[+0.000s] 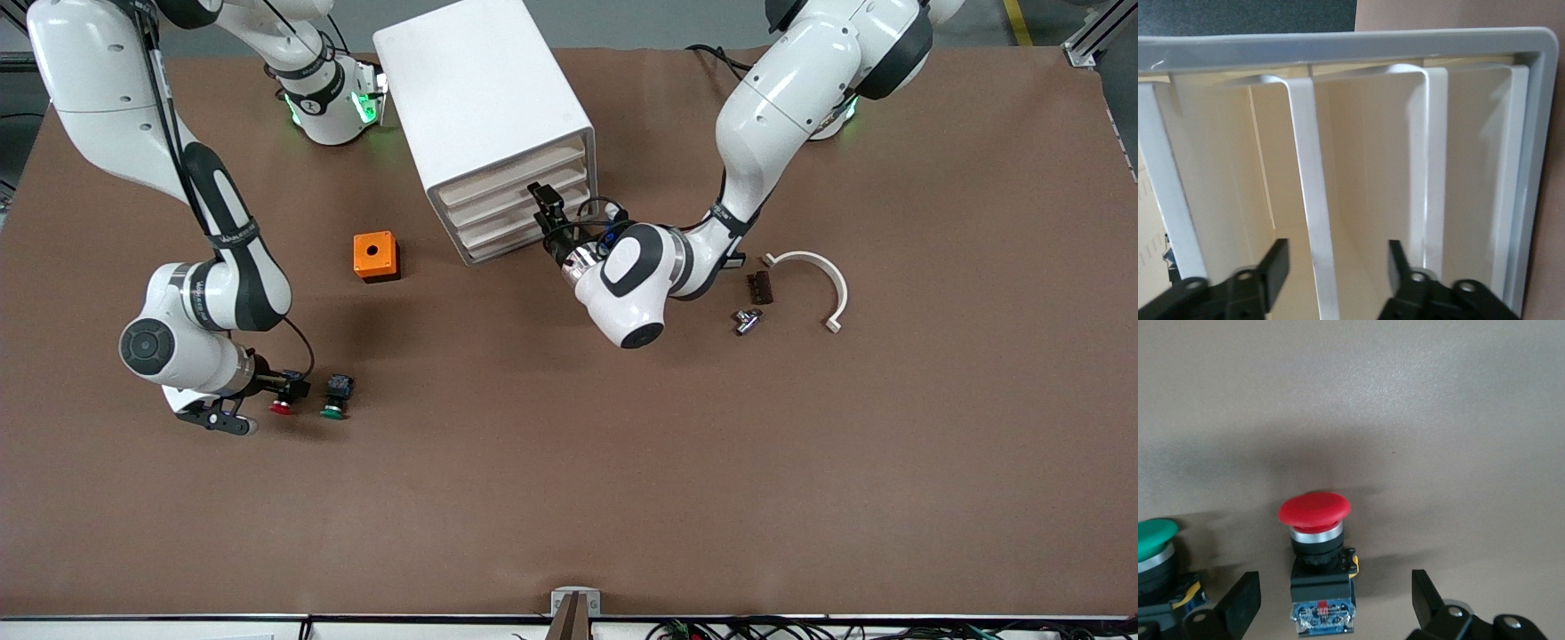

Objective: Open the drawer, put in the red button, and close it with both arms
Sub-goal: 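Grasp the drawer with the left gripper while the right gripper grasps the button, then pull the drawer open with the left gripper while the right gripper lifts the button, then carry the red button over the open drawer with the right gripper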

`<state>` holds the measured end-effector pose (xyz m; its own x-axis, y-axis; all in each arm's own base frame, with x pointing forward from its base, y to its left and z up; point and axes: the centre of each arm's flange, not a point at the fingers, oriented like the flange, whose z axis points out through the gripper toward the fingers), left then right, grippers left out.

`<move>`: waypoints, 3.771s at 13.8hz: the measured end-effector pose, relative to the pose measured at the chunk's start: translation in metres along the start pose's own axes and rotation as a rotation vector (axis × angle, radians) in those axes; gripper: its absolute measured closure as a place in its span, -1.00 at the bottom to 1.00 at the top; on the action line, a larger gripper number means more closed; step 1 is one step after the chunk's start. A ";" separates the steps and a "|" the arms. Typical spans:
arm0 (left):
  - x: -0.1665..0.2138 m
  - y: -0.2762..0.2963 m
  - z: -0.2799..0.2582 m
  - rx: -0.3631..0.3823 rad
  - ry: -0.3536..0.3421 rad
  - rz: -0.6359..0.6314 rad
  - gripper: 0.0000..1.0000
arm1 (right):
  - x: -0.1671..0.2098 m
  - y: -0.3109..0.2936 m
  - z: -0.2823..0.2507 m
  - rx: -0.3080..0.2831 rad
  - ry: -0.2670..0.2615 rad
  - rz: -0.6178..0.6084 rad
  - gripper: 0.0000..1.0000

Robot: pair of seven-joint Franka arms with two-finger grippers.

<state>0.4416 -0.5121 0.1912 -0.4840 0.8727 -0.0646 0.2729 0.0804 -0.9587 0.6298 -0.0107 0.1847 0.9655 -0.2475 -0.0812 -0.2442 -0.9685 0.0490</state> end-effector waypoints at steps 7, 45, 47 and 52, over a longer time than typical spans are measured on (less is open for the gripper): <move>0.003 -0.001 -0.016 0.020 -0.006 -0.018 0.72 | -0.001 -0.002 0.010 -0.003 -0.011 -0.005 -1.00; 0.244 -0.045 -0.474 -0.770 -0.059 0.376 -1.00 | -0.275 -0.304 -0.252 -0.117 -0.170 0.386 0.18; 0.247 -0.062 -0.479 -0.819 0.048 0.464 -1.00 | -0.282 -0.320 -0.257 -0.038 -0.194 0.495 0.18; 0.244 -0.090 -0.483 -0.860 0.219 0.746 -1.00 | -0.284 -0.352 -0.243 0.083 -0.174 0.704 0.18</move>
<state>0.7001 -0.0738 0.3953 0.1664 0.8993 -0.4045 0.9458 -0.2616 -0.1925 0.4635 0.4076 0.4321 0.5505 -0.8065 -0.2156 -0.8146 -0.5755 0.0726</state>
